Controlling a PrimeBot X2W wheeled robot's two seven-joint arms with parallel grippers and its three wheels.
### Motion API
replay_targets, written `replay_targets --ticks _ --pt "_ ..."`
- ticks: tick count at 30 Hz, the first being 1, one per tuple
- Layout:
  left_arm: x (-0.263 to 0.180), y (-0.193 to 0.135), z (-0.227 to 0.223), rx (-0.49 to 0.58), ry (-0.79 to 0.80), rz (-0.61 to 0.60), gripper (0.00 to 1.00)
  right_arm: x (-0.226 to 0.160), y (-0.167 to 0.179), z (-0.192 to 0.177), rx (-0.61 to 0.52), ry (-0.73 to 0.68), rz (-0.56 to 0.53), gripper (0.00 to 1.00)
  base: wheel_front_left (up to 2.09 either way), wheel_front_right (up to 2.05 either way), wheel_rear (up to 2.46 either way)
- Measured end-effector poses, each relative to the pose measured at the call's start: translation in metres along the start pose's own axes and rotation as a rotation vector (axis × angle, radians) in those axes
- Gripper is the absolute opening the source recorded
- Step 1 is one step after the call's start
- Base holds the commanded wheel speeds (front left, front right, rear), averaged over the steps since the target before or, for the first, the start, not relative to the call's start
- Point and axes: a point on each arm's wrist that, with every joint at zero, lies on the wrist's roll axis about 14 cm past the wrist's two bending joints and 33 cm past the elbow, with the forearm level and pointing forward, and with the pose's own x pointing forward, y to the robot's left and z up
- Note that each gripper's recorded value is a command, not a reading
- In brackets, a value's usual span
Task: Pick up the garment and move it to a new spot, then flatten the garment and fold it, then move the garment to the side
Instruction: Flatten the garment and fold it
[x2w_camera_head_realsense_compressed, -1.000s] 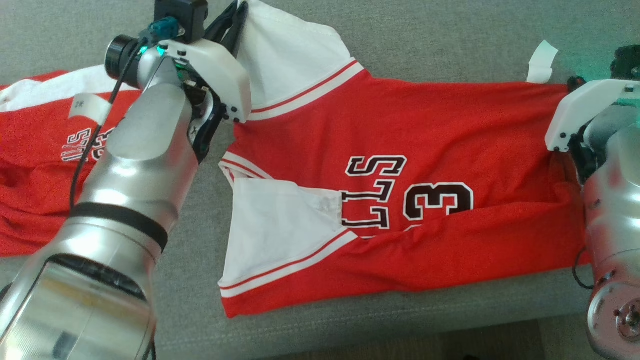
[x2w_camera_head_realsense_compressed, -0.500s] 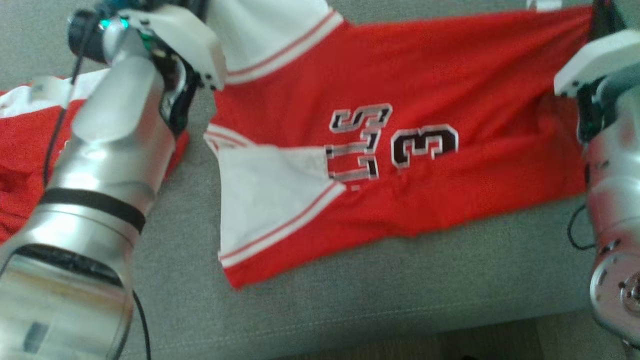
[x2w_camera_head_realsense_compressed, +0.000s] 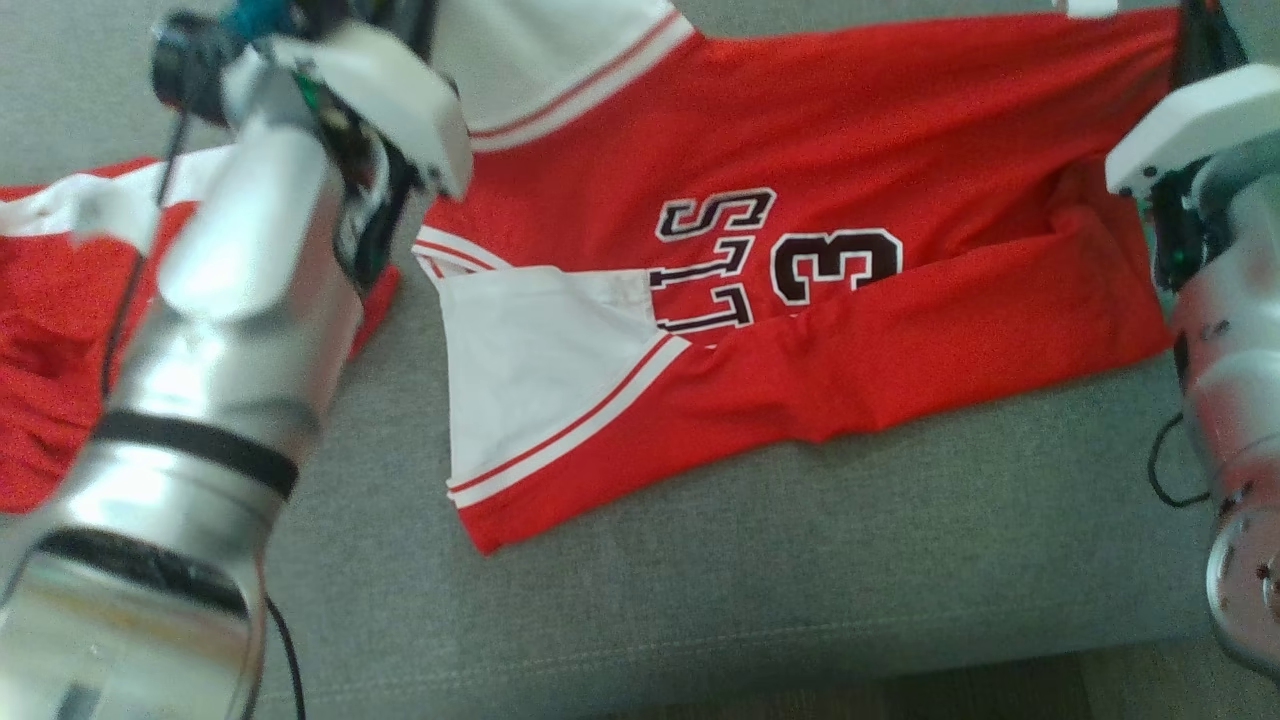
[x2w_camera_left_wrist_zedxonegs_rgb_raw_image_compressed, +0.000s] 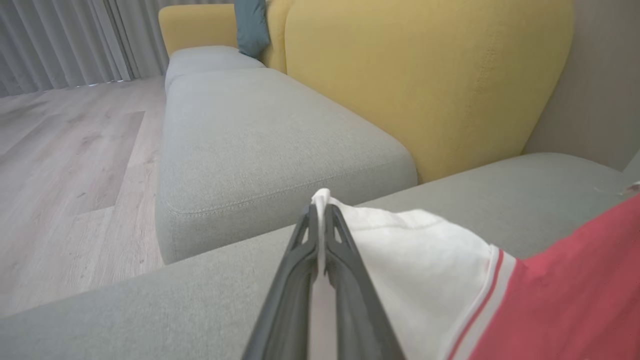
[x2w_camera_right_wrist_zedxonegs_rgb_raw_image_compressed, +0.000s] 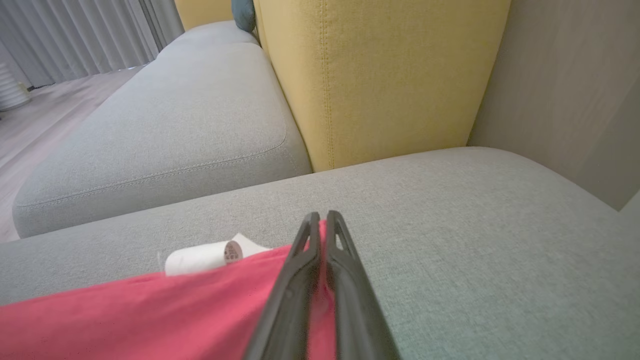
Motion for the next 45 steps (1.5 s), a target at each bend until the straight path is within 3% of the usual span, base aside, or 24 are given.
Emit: replay_targets --ticks 11,25,41,42,43,44,45 --pt "-0.073 -0.026 -0.013 0.031 0.02 -0.059 0.0 -0.04 -0.006 -0.012 0.055 0.021 0.008 0.0 0.0 0.0 0.0" --pt "-0.177 -0.087 -0.033 0.036 0.149 -0.16 0.0 -0.093 -0.017 -0.063 -0.031 0.248 0.061 0.0 0.0 0.0 0.0" --pt "-0.208 -0.111 -0.066 0.026 0.304 -0.223 0.0 -0.116 -0.036 -0.087 -0.107 0.364 0.085 0.0 0.0 0.0 0.0" --pt "-0.208 -0.111 -0.066 0.026 0.304 -0.223 0.0 -0.116 -0.036 -0.087 -0.107 0.364 0.085 0.18 0.0 0.0 0.0" --pt "-0.207 -0.111 -0.068 0.026 0.312 -0.222 0.12 -0.117 -0.036 -0.088 -0.104 0.363 0.086 1.0 0.0 0.0 0.0" --pt "-0.207 -0.109 -0.071 0.026 0.321 -0.215 0.7 -0.117 -0.037 -0.087 -0.101 0.36 0.087 1.0 0.0 0.0 0.0" --pt "-0.207 -0.108 -0.075 0.028 0.331 -0.212 1.0 -0.117 -0.037 -0.086 -0.097 0.353 0.086 1.0 0.0 0.0 0.0"
